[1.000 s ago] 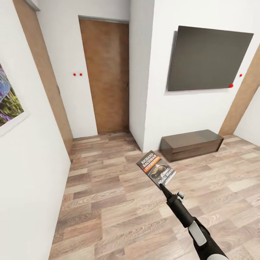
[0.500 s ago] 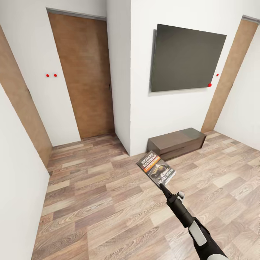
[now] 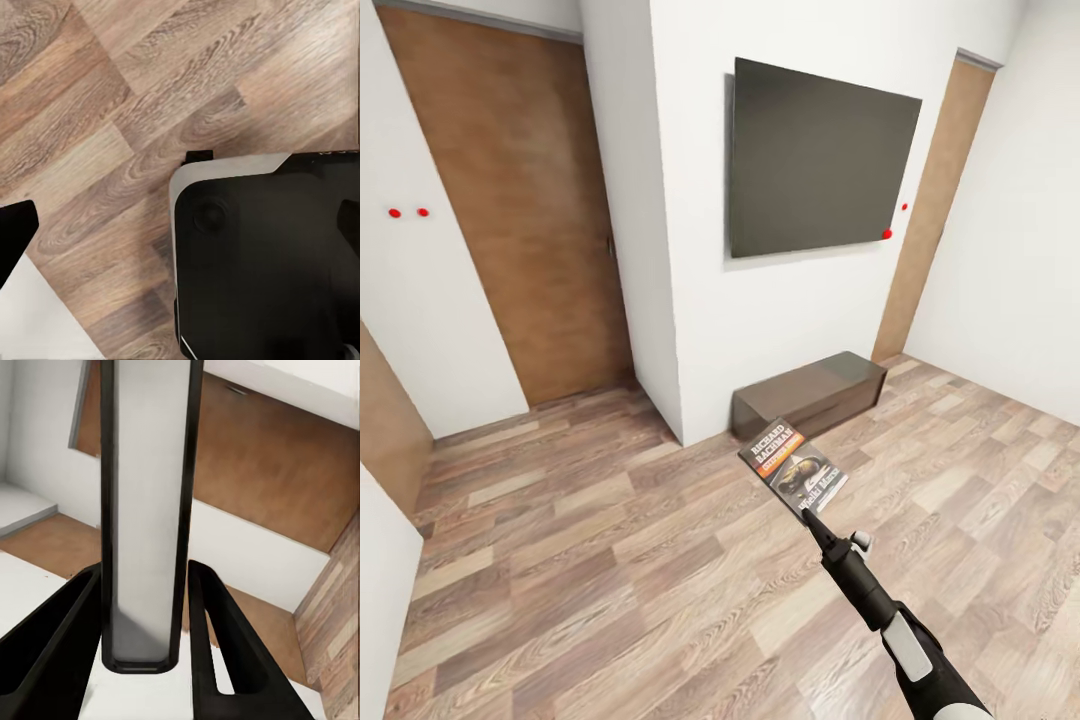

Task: In the bedroom, move the book from the bed onto either nightstand, and place the two sandals side by side next to the bed.

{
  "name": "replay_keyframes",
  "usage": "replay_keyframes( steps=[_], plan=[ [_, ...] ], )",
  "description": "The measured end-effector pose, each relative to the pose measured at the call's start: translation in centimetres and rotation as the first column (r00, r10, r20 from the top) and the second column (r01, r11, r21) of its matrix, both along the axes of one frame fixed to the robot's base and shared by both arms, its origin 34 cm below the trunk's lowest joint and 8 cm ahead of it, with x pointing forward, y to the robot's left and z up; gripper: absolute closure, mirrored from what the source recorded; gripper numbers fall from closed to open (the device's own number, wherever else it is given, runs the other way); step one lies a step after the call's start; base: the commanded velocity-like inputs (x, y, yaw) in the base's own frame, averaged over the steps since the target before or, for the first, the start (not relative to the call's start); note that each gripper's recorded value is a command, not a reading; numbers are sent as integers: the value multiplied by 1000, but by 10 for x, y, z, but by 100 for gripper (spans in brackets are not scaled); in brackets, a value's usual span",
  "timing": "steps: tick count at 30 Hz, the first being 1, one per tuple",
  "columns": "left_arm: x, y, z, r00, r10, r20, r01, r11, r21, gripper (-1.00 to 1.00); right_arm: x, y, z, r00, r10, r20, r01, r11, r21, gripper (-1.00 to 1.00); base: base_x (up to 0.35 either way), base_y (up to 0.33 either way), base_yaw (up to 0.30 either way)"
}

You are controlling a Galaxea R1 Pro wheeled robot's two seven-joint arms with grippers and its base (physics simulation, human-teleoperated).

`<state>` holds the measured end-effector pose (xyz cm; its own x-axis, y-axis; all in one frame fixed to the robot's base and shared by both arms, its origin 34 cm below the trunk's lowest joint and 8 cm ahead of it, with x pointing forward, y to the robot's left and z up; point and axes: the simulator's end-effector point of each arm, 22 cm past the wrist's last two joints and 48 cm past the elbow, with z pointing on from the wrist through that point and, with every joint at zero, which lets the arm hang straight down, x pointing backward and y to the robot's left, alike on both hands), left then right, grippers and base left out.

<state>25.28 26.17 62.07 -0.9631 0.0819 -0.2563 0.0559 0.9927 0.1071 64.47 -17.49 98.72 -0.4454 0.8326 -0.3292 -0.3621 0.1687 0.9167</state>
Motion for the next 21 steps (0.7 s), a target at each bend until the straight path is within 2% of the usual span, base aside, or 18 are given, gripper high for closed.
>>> replay_keyframes(
  steps=[13,21],
  plan=[
    [0,-1,0,1000,-5,-3,5,1000,-2,-100,-1,0,1,1000,3,6,-3,1000,1,100,338,0,-274],
    [0,-1,0,1000,-8,-3,8,1000,-2,-100,-9,16,-5,998,59,0,-59,998,-32,100,338,0,-274]
  ],
)
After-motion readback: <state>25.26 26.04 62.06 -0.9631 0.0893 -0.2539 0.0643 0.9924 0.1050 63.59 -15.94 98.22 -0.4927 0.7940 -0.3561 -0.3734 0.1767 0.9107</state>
